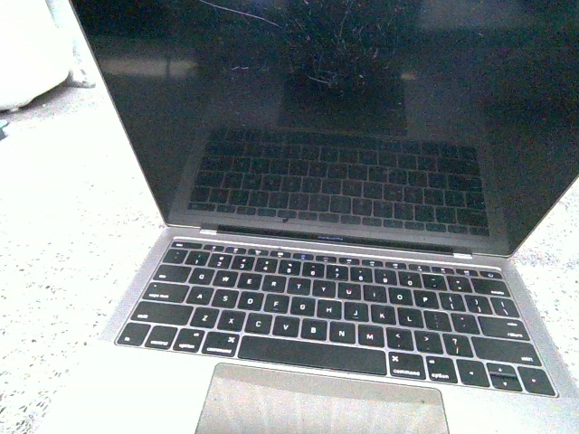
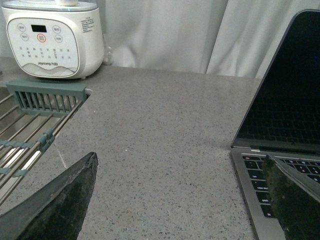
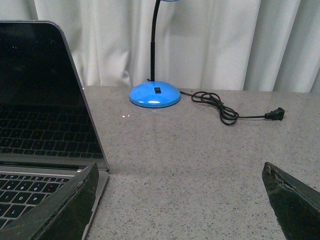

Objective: Close laptop

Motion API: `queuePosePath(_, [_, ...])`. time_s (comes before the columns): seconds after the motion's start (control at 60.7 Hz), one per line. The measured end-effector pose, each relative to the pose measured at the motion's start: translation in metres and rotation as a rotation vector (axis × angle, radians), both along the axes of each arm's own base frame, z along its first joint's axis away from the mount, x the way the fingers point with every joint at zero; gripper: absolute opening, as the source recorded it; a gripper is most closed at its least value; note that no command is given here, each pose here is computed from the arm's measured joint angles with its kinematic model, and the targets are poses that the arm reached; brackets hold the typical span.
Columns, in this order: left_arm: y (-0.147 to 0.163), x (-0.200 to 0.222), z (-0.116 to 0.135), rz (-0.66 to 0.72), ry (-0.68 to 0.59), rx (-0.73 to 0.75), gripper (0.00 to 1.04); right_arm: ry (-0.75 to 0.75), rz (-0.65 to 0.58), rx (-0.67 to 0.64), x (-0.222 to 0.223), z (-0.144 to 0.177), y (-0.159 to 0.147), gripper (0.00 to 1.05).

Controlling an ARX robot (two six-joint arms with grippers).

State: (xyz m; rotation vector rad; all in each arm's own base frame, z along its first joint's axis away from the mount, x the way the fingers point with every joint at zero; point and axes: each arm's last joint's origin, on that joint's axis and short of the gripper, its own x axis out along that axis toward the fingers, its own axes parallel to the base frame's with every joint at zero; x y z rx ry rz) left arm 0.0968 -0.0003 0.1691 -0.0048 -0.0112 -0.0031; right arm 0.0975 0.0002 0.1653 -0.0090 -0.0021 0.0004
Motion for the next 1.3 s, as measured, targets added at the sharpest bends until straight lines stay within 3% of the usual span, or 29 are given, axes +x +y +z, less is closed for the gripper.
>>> queuePosePath(1.302, [0.0,0.0,0.0,0.0,0.0,0.0,0.98,0.0,0.0,0.0,0.0,0.0,0.0,0.96])
